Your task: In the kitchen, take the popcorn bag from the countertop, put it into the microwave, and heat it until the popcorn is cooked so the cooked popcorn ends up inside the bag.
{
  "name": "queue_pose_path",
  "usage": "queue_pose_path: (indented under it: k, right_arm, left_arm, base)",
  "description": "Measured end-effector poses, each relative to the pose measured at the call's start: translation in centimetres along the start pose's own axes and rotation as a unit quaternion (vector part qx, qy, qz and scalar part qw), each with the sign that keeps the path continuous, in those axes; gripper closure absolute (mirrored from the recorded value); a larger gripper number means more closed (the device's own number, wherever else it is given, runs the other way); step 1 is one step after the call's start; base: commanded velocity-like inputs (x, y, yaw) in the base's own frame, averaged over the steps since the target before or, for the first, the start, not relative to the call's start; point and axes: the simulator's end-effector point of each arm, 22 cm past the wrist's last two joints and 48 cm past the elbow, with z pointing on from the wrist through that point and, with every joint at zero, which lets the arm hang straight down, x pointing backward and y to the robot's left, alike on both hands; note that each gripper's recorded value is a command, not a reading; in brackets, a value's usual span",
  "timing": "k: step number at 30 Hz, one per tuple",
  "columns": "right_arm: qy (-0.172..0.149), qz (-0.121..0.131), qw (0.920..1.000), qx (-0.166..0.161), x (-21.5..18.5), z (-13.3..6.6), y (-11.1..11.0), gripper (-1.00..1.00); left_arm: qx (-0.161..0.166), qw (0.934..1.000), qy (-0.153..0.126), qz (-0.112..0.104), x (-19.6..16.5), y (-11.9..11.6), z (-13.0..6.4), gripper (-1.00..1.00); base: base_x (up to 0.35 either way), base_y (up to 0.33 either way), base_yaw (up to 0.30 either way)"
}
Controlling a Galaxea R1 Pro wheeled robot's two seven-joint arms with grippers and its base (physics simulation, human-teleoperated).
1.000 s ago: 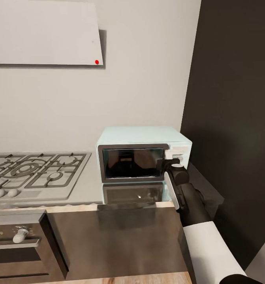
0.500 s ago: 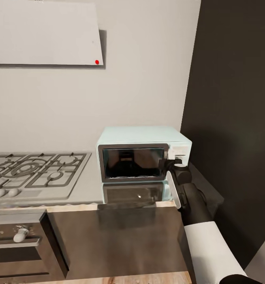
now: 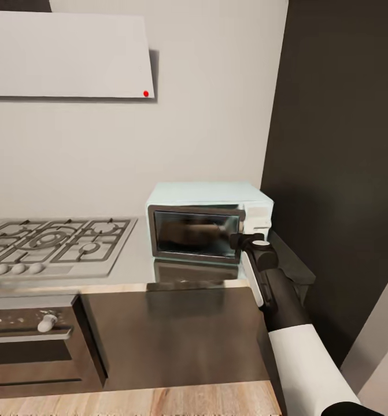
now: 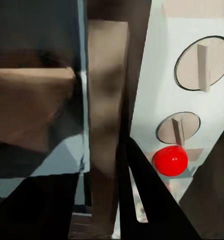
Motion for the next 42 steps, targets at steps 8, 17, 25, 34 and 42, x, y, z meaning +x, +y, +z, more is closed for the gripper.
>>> queue_pose_path:
  k: [8,17,25,34,42]
  right_arm:
    - [-0.001,-0.015,0.9999,-0.003,0.0,-0.1,0.8,1.00]
    - [-0.006,-0.021,0.9998,-0.003,0.0,0.0,1.0,1.00]
    - [-0.007,-0.020,0.9998,-0.005,0.0,0.1,1.2,1.00]
    - [-0.009,-0.047,0.9984,-0.030,0.1,-0.4,3.8,1.00]
    - [-0.009,-0.043,0.9985,-0.033,0.0,-0.4,3.8,1.00]
  left_arm:
    - [0.000,1.0000,0.000,0.001,0.0,0.1,0.0,-1.00]
    - [-0.001,1.0000,-0.007,0.000,-0.4,0.3,0.0,-1.00]
    - [-0.001,0.9999,-0.016,-0.001,-0.8,0.2,0.0,-1.00]
    - [-0.001,0.9999,-0.016,-0.001,-0.8,0.2,0.0,-1.00]
    - [-0.001,0.9999,-0.016,-0.001,-0.8,0.3,0.0,-1.00]
  base:
    - [-0.164,0.000,0.000]
    - [-0.017,0.000,0.000]
    - [-0.067,0.000,0.000]
    - [-0.229,0.000,0.000]
    - [-0.003,0.000,0.000]
